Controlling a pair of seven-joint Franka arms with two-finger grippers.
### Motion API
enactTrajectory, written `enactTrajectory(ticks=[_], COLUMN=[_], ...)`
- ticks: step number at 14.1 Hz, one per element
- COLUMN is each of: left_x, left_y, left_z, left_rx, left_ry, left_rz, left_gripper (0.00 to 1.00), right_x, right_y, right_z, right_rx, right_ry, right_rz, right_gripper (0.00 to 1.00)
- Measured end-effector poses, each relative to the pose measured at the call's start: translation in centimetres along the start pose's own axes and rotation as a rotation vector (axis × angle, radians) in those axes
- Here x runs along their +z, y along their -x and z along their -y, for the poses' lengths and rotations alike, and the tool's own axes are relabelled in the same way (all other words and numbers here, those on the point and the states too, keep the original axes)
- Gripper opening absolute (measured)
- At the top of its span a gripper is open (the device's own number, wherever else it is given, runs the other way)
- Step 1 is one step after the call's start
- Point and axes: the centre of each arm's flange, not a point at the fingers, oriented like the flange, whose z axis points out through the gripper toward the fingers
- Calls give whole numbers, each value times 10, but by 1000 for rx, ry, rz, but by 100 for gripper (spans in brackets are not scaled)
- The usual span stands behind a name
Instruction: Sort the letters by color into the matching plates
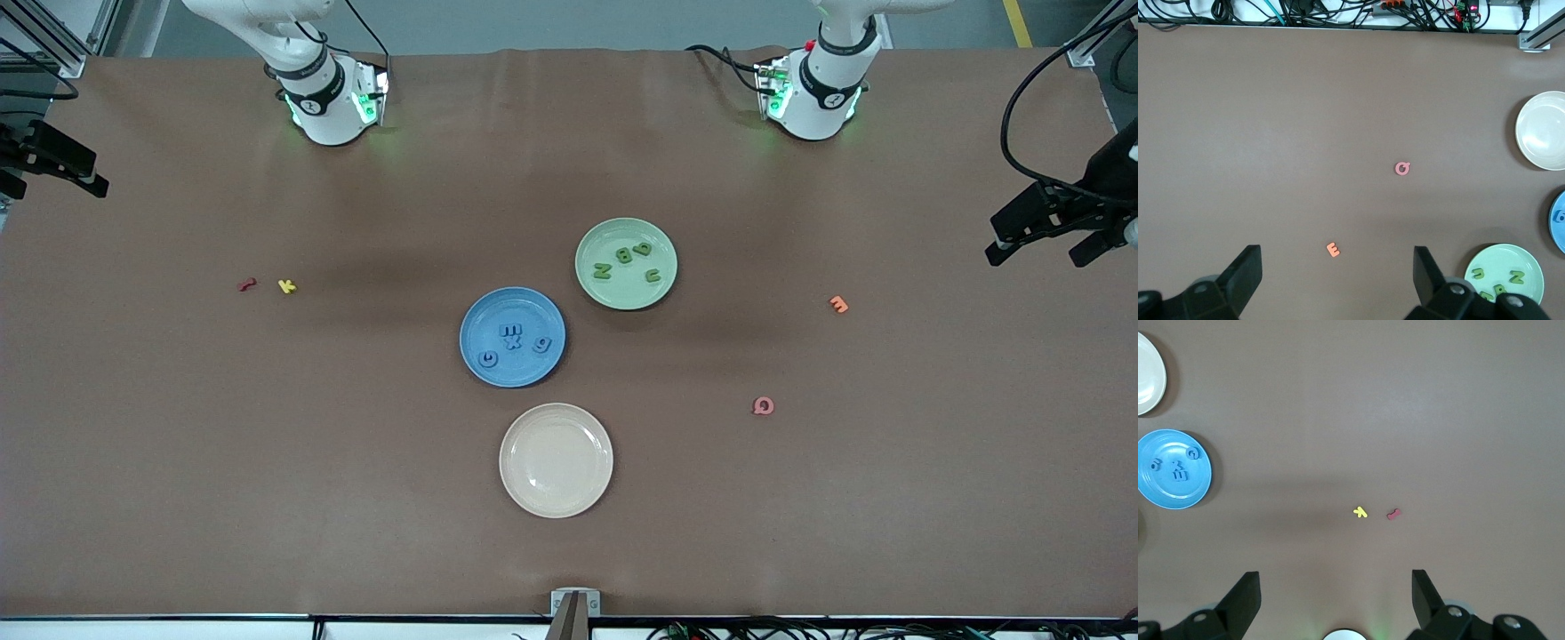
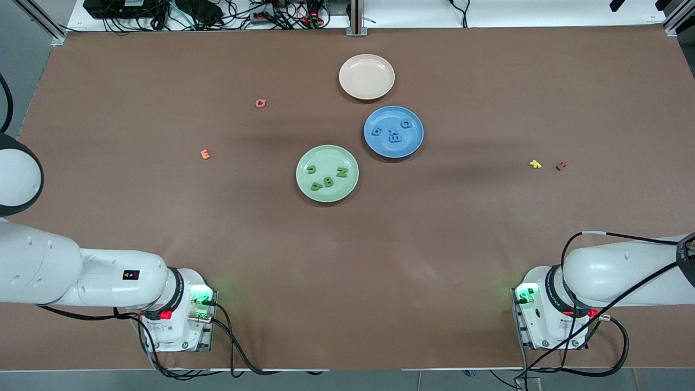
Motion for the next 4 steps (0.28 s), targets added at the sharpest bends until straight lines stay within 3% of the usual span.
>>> enactTrajectory(ticks=[4], left_x=[-4], left_y=[-1], left_z=[4], left_rx=[-7], left_ry=[-1], left_rz=[-9], left_gripper=[100], right_x=[0], right_y=[0], right_z=[1], right_rx=[-1], right_ry=[0], right_rz=[0], right_gripper=[100])
